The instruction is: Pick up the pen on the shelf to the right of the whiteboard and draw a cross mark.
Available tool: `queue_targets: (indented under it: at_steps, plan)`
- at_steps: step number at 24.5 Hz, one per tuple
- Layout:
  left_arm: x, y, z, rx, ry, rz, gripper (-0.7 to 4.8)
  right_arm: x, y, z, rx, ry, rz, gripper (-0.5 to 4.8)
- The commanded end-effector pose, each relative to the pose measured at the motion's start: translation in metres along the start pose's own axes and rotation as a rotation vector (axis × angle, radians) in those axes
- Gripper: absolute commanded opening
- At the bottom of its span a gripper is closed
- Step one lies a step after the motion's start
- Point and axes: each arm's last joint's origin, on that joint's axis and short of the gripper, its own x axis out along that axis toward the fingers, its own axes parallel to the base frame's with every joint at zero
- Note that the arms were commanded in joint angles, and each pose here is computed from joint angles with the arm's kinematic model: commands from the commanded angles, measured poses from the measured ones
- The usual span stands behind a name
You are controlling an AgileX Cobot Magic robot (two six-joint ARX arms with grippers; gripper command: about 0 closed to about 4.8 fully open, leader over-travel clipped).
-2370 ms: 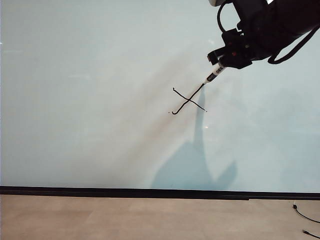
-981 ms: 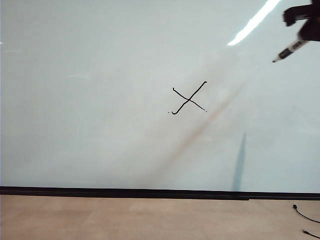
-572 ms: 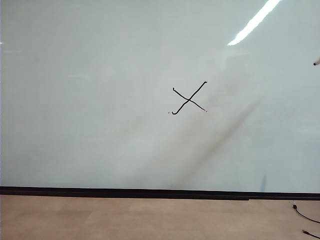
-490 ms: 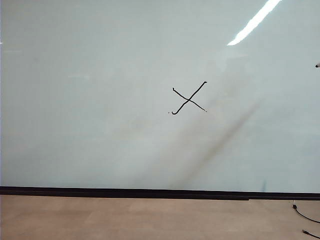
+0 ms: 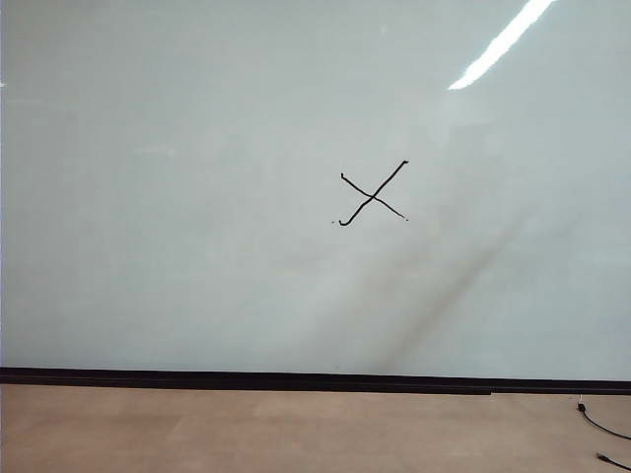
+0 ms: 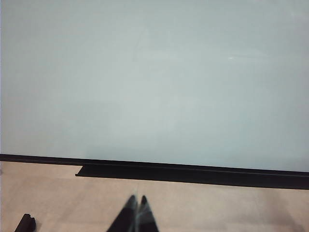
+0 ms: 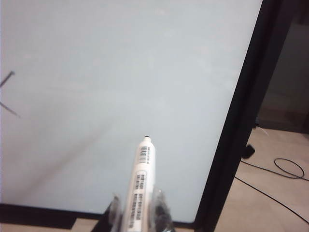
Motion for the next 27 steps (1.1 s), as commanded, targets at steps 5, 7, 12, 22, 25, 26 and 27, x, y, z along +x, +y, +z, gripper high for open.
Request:
queue_targets:
  at_steps: [5, 7, 12, 22, 25, 26, 27]
  plan:
    - [0.000, 0.000, 0.002, 0.004, -0.008, -0.003, -0.04, 0.001, 0.001, -0.010, 0.023, 0.013, -0.017, -0.05]
    - [0.000, 0.000, 0.001, 0.005, -0.008, -0.004, -0.05, 0.001, 0.002, -0.013, 0.013, 0.032, -0.015, -0.05]
    - [0.000, 0.000, 0.002, 0.004, -0.008, -0.004, -0.05, 0.001, 0.000, -0.017, -0.007, 0.063, -0.036, -0.05]
    - [0.000, 0.000, 0.002, 0.004, -0.008, -0.004, -0.04, 0.007, -0.021, -0.019, -0.013, 0.063, -0.080, -0.05]
    - [0.000, 0.000, 0.002, 0.005, -0.008, -0.004, -0.05, 0.007, -0.026, -0.020, -0.016, 0.061, -0.082, -0.05]
    - [0.000, 0.000, 0.002, 0.005, -0.008, -0.004, -0.05, 0.008, -0.028, -0.020, -0.016, 0.060, -0.084, -0.05]
    - [0.000, 0.000, 0.002, 0.004, -0.008, -0.004, -0.04, 0.008, -0.030, -0.019, -0.017, 0.055, -0.082, -0.05]
